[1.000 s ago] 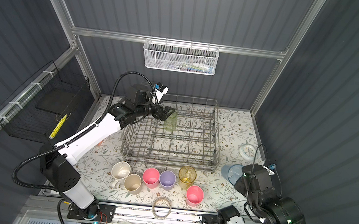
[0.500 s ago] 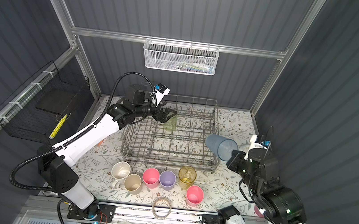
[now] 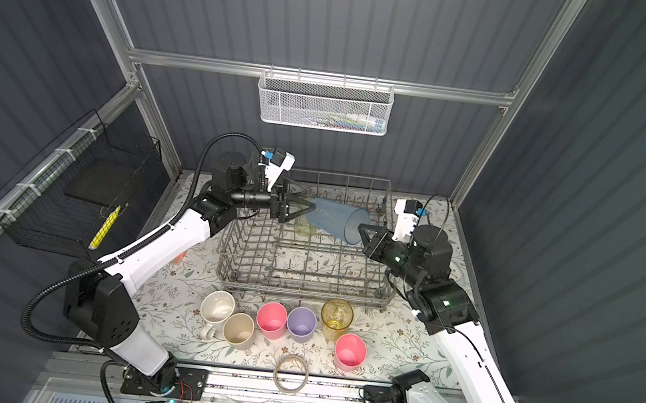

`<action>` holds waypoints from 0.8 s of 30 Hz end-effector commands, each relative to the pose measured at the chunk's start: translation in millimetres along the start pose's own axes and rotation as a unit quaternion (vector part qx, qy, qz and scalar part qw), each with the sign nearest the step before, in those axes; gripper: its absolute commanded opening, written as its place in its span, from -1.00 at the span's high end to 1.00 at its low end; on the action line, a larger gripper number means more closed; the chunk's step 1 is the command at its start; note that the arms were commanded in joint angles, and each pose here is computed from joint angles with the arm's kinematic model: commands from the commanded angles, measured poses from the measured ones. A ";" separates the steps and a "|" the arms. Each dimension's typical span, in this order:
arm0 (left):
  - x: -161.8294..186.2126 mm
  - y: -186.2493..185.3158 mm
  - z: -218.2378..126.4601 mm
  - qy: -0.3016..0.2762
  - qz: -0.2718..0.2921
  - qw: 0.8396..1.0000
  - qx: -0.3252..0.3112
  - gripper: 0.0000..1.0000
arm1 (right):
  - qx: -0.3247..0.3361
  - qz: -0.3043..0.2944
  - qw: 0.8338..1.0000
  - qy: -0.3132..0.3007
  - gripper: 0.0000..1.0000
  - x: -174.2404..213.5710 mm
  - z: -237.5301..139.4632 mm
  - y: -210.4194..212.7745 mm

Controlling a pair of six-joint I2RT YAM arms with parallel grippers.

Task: Load the cups into the dish rack
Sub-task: 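Lift the light blue cup with the right gripper toward the left gripper, then grasp the light blue cup's base with the left gripper beside the right gripper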

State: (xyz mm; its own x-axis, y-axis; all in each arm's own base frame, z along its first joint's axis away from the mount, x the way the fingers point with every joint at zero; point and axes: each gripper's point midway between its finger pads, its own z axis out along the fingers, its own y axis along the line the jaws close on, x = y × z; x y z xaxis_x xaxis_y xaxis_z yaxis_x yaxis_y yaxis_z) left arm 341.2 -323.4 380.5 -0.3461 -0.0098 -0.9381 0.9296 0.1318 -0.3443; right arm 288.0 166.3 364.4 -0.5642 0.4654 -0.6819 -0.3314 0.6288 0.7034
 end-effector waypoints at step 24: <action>6.9 -31.7 -11.1 0.022 0.009 0.988 0.154 -0.88 | -0.253 0.081 0.960 0.084 1.00 -2.7 21.9 32.0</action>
State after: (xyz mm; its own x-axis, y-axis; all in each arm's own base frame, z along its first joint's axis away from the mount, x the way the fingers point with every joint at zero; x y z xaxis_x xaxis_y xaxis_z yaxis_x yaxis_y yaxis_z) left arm 313.0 -315.6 380.6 -0.3463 0.0297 -0.9376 0.9270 -0.1425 -0.3469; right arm 306.7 192.9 369.5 -0.7405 0.4381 -0.5096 -0.4602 0.2221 0.8596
